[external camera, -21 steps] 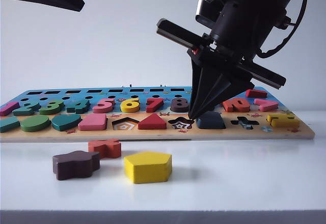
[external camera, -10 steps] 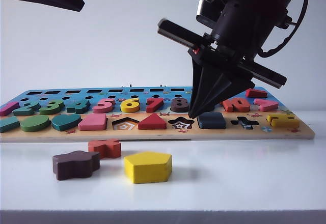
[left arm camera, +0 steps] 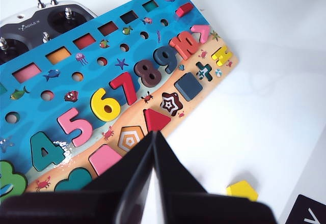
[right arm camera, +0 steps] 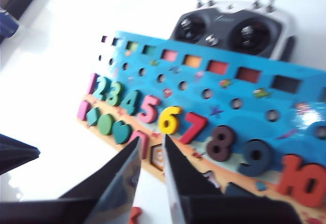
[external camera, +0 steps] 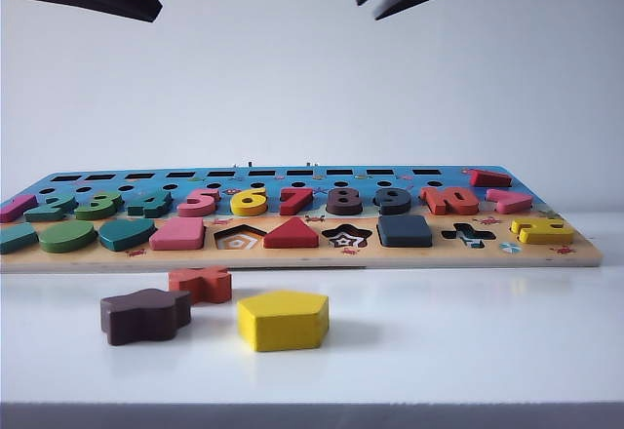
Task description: Insert the cube into the slot.
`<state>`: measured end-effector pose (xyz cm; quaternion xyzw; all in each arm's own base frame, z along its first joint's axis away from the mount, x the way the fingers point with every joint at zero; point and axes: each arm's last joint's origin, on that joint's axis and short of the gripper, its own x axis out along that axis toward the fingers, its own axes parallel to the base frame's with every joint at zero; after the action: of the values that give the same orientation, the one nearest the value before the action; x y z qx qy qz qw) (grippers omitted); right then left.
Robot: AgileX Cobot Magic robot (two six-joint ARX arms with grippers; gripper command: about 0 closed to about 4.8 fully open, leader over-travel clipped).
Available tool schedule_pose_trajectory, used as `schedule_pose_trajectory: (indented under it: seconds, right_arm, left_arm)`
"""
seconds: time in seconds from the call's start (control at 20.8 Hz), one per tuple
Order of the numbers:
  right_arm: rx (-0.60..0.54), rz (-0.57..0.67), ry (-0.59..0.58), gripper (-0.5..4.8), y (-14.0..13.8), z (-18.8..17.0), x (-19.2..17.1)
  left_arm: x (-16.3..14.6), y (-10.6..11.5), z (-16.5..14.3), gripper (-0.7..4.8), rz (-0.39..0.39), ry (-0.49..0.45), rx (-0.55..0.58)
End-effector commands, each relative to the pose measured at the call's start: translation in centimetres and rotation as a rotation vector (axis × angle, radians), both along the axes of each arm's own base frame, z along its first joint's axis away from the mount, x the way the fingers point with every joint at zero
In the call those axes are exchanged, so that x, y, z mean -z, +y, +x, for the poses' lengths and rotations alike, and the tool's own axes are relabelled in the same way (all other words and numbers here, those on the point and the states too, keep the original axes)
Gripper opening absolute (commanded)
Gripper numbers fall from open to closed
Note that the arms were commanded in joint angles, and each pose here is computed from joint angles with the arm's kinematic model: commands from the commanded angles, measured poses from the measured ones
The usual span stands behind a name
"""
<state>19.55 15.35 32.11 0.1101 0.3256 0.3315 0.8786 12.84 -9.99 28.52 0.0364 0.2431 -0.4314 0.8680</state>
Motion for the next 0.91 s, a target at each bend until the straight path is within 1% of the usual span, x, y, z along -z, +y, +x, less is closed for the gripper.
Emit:
schedule_pose_trajectory:
  seconds: [0.05,0.14,0.38,0.67,0.77,0.82,0.91]
  right_arm:
    - [0.027,-0.036,-0.032,1.33,-1.7,-0.5,-0.5]
    - [0.071,-0.053,-0.059,1.46,-2.9,-1.1,-0.3]
    - [0.180,-0.065,-0.091,1.46,-6.0,-3.1,1.2]
    - [0.324,-0.056,-0.133,1.45,-9.6,-5.6,4.7]
    - [0.392,-0.050,-0.150,1.45,-10.9,-6.6,6.0]
    - [0.438,-0.040,-0.169,1.45,-11.8,-7.1,6.8]
    - [0.472,-0.008,-0.202,1.45,-12.9,-8.1,7.9]
  left_arm:
    - [-0.3,0.1,0.0,0.17,-0.016,-0.016,-0.001]
    - [-0.3,0.1,-0.1,0.17,-0.018,-0.019,-0.001]
    - [-0.5,0.3,-0.2,0.17,-0.024,-0.030,-0.005]
    - [-0.9,0.7,-0.6,0.17,-0.039,-0.053,-0.017]
    - [-1.1,0.9,-0.7,0.17,-0.048,-0.065,-0.023]
    - [-1.3,1.2,-0.8,0.17,-0.054,-0.076,-0.039]
    - [-1.5,1.9,-0.9,0.17,-0.064,-0.095,-0.075]
